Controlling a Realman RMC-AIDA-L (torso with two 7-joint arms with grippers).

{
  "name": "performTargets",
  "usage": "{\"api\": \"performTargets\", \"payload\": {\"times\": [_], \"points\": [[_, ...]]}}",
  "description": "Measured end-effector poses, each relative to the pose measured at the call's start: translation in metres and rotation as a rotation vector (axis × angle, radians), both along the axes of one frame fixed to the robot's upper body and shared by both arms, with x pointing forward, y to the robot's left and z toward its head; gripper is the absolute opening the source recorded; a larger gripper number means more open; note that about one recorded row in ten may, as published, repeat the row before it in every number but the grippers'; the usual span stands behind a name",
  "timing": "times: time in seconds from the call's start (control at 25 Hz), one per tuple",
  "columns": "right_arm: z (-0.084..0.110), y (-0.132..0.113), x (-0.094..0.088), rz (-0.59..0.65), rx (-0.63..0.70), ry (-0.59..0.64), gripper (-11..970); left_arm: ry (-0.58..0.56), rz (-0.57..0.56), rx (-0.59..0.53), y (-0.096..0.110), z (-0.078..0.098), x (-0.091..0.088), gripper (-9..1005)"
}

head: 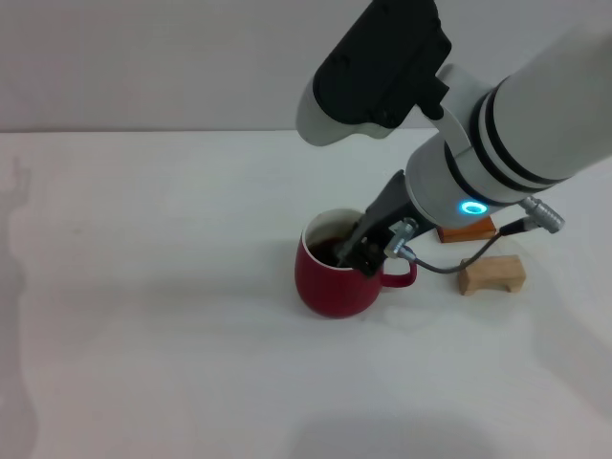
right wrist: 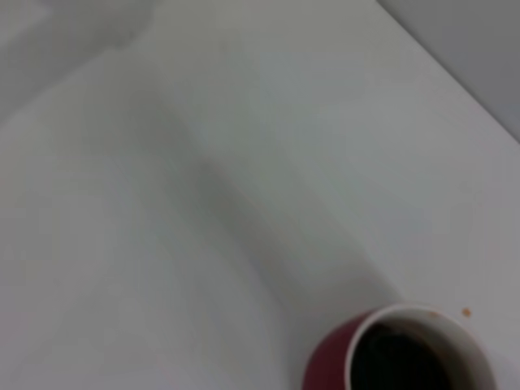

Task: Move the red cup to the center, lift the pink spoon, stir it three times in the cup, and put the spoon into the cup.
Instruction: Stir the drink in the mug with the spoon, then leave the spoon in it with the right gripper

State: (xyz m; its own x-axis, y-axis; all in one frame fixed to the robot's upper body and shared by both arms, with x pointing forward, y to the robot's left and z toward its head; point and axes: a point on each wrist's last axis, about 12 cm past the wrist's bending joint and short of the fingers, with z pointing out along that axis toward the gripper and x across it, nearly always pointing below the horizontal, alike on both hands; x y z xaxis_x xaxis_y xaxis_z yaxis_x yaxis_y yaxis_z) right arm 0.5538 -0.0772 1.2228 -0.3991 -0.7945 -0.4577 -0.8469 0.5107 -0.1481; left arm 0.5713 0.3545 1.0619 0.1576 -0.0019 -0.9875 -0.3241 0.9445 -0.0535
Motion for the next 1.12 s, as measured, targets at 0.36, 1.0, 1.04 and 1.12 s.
{"api": "performTargets", "payload": {"times": [0.36, 1.0, 1.04, 1.12], "points": [[-0.003, 0.002, 0.016, -0.028, 0.023, -0.064, 152, -0.002, -0.001, -0.003, -0.002, 0.0, 0.0, 844], [-0.005, -0.004, 0.008, -0.01, -0.024, 0.0, 149, 0.002, -0.003, -0.005, -0.003, -0.001, 0.0, 844], [-0.003, -0.002, 0.007, 0.001, 0.009, 0.015, 149, 0.002, -0.003, -0.005, -0.003, -0.001, 0.0, 844], [-0.002, -0.001, 0.007, 0.003, 0.017, 0.013, 149, 0.002, -0.003, -0.005, -0.003, -0.001, 0.0, 844]]}}
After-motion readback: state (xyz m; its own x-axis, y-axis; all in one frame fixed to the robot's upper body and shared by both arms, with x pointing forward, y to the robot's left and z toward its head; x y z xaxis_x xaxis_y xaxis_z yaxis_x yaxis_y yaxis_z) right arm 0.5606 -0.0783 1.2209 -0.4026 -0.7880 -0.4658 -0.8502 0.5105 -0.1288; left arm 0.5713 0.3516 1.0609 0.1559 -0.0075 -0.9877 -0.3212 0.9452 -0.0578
